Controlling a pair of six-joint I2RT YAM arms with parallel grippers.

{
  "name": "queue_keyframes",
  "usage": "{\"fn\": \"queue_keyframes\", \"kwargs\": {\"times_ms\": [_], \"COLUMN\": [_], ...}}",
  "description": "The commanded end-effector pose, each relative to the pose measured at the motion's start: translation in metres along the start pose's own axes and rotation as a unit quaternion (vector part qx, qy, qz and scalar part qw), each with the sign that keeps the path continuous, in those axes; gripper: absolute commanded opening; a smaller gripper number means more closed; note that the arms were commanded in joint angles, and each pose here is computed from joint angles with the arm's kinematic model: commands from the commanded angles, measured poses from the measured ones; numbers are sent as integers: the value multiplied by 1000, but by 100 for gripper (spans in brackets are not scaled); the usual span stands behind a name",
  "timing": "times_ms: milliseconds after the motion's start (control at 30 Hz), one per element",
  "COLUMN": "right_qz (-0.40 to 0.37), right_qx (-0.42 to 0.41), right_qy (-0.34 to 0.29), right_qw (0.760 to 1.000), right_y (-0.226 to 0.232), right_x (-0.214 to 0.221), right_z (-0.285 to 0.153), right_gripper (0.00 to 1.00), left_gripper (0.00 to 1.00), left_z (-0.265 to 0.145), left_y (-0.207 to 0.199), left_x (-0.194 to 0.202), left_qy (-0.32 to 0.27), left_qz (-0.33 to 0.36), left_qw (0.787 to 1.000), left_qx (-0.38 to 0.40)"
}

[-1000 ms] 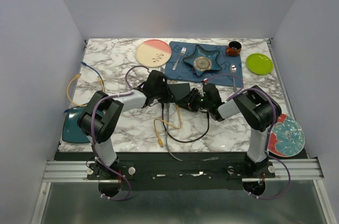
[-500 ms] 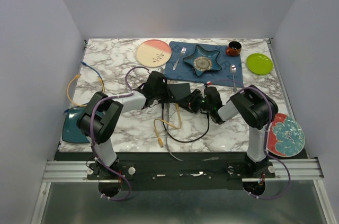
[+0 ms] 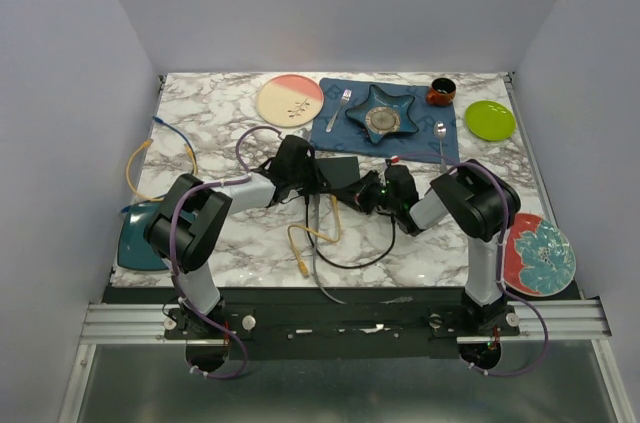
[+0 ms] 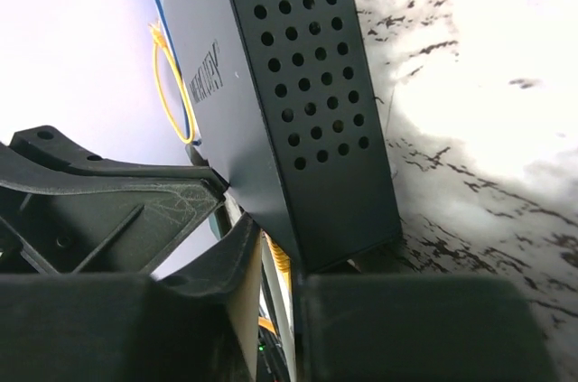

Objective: Pull the plug from the switch port

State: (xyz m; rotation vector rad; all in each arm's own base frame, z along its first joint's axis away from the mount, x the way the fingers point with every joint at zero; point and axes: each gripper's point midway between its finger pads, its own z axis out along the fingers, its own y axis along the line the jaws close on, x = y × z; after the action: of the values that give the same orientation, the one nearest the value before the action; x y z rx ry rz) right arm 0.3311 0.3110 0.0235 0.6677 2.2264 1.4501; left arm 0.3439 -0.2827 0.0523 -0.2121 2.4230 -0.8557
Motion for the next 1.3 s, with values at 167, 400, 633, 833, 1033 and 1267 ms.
{"fn": "queue_keyframes", "kwargs": {"times_ms": [167,400,633,833,1033,1267], "right_qz": [0,-31,-42,-61,-80,-94], "right_qx": [16,19,21,24,31,34], "right_qy": [-9,6,20,36,56,76], "right_qw": [1000,999,999,997,995,992], "right_y": [-23,-31,-35,-37,-45,-51], "right_x": [3,11,16,21,31,45], "right_z": [0,-6,-8,-10,-20,-37], "right_gripper": [1,1,1,1,1,1], "left_gripper": [9,9,8,9,9,9], "left_z": [-7,-18,-19,-12,-2,-3], "left_y": [18,15,21,12,7,0], "left_x": [31,36,43,32,25,19], "left_qy": [38,32,34,25,22,15], "left_qz": [3,-6,-14,-16,-25,-27], "left_qw": [999,999,999,1000,999,1000], "left_qx": [-26,-7,-10,-4,-4,2]}}
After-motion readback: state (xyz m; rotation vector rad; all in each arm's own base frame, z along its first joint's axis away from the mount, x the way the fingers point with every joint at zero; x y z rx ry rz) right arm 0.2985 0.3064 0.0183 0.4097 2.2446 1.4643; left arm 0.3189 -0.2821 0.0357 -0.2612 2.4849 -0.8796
